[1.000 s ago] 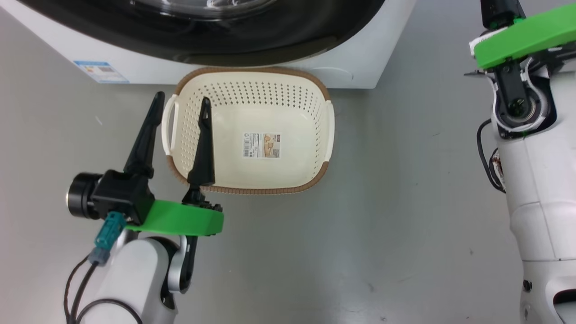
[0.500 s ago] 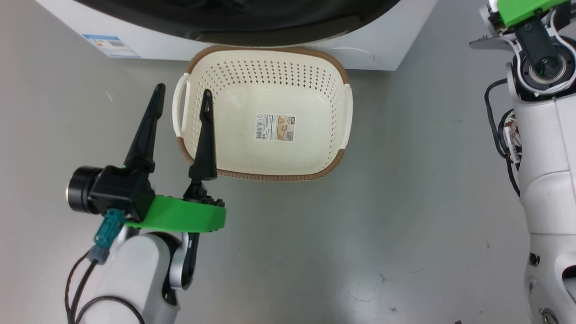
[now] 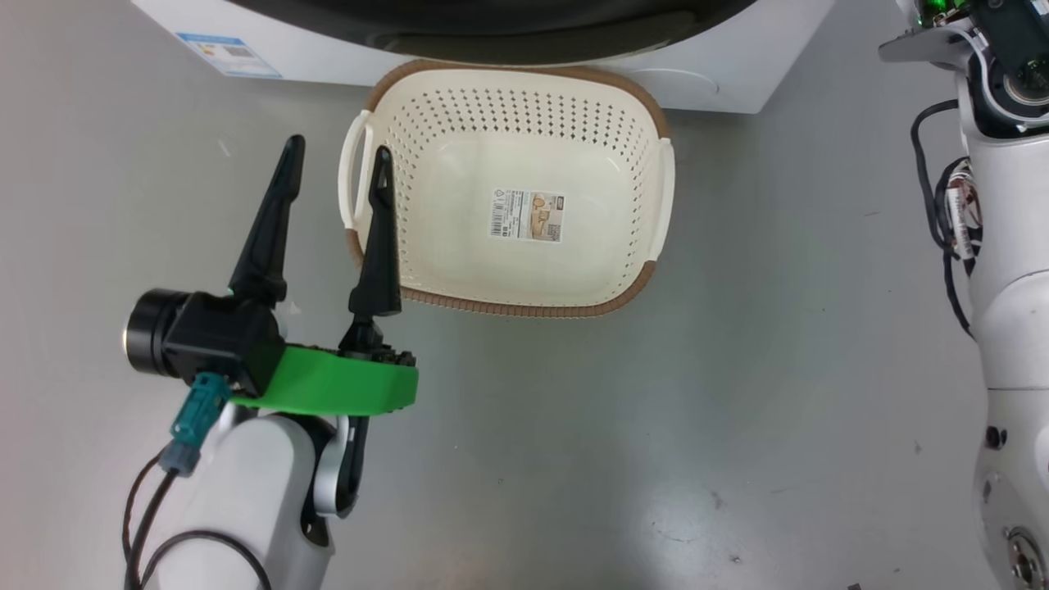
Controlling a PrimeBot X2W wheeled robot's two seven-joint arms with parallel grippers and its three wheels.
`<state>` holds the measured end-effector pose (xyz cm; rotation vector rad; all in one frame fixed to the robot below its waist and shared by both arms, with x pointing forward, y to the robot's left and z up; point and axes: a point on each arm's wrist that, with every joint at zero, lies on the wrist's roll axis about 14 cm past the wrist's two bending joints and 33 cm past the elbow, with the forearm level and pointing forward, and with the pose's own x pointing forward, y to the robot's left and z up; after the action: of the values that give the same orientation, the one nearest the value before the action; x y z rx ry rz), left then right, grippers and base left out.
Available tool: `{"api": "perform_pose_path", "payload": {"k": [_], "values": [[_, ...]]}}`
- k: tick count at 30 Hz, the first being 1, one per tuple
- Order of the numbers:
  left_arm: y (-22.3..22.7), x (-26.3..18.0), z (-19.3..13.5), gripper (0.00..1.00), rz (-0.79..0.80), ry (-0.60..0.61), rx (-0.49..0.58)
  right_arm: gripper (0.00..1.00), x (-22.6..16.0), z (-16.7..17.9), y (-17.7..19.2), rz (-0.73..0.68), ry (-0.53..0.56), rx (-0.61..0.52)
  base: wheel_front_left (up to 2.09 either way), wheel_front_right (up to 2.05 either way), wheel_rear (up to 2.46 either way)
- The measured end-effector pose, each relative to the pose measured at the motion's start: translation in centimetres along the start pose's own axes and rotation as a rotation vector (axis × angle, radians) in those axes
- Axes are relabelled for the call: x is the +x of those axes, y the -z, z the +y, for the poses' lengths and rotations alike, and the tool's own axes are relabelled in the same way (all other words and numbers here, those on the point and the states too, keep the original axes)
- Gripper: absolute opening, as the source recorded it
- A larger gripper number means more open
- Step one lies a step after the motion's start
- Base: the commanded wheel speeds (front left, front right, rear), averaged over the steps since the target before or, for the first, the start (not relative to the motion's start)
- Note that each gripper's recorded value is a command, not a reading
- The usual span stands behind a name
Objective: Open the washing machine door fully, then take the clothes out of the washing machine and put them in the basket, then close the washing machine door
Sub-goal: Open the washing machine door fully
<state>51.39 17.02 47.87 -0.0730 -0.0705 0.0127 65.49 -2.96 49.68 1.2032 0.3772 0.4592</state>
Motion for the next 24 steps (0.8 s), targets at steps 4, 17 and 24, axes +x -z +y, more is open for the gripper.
{"api": "perform_pose_path", "payload": {"k": [4, 17, 24], "values": [[0.0, -0.1, 0.5, 1.00, 0.001, -0.009, 0.003, 0.00, 0.5, 0.1, 0.4, 0.039, -0.004, 0.011, 0.00, 0.00, 0.00], [-0.6, -0.2, 0.5, 1.00, -0.010, -0.014, 0.001, 0.00, 0.6, 1.3, 1.0, 0.118, -0.043, 0.084, 0.00, 0.00, 0.00], [-1.4, -0.2, 0.1, 1.00, -0.030, -0.008, -0.002, 0.00, -0.1, 2.3, 1.6, 0.158, -0.063, 0.086, 0.00, 0.00, 0.00]]}}
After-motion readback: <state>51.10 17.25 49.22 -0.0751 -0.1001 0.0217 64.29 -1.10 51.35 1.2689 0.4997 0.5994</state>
